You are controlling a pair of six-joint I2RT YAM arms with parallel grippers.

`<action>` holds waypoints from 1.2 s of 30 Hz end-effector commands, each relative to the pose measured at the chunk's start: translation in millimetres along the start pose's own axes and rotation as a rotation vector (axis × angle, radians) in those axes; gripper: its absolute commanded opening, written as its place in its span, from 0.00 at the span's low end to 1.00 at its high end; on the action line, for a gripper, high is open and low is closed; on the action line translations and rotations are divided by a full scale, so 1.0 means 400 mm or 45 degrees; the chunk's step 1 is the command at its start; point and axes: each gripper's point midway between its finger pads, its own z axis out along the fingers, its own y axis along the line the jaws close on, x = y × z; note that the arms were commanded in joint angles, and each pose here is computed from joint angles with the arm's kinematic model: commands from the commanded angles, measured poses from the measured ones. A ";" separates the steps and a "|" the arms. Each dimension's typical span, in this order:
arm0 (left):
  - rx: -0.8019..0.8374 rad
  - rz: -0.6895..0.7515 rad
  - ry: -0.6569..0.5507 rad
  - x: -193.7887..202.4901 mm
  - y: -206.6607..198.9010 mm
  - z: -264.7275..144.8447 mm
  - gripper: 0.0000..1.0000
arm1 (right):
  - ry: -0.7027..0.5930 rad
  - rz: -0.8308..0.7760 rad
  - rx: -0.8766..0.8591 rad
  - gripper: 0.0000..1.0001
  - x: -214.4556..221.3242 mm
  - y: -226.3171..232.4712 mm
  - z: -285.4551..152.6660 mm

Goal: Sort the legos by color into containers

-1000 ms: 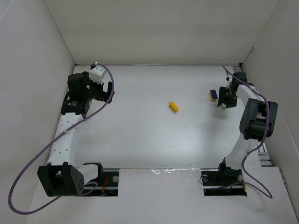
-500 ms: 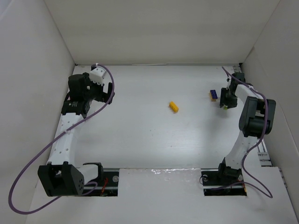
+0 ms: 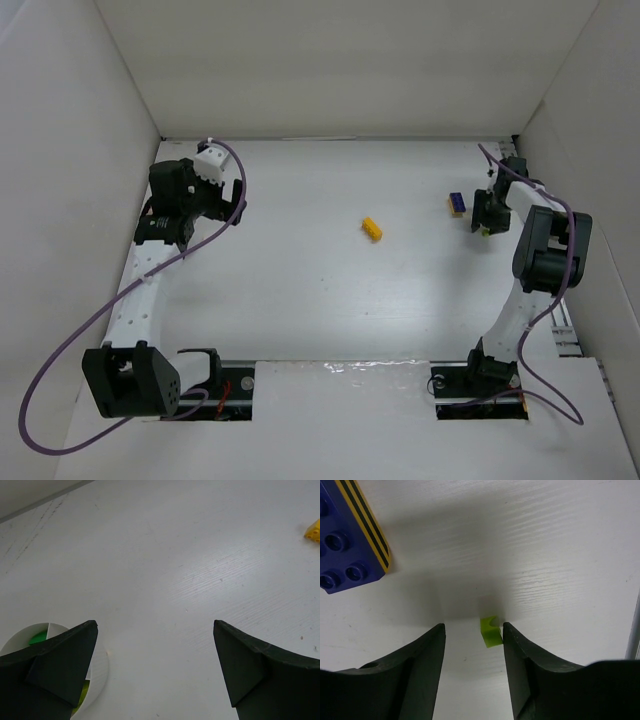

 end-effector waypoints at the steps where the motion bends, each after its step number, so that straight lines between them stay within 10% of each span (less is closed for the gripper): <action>1: 0.004 0.024 -0.049 -0.021 -0.001 0.000 1.00 | -0.098 0.007 -0.013 0.53 -0.050 -0.009 -0.046; 25: 0.044 0.084 -0.085 -0.005 -0.024 -0.010 1.00 | -0.072 0.017 0.029 0.09 -0.042 -0.050 -0.034; 36: 0.571 0.186 -0.353 -0.053 -0.231 -0.096 1.00 | -0.040 -0.172 -1.018 0.05 -0.088 0.398 -0.307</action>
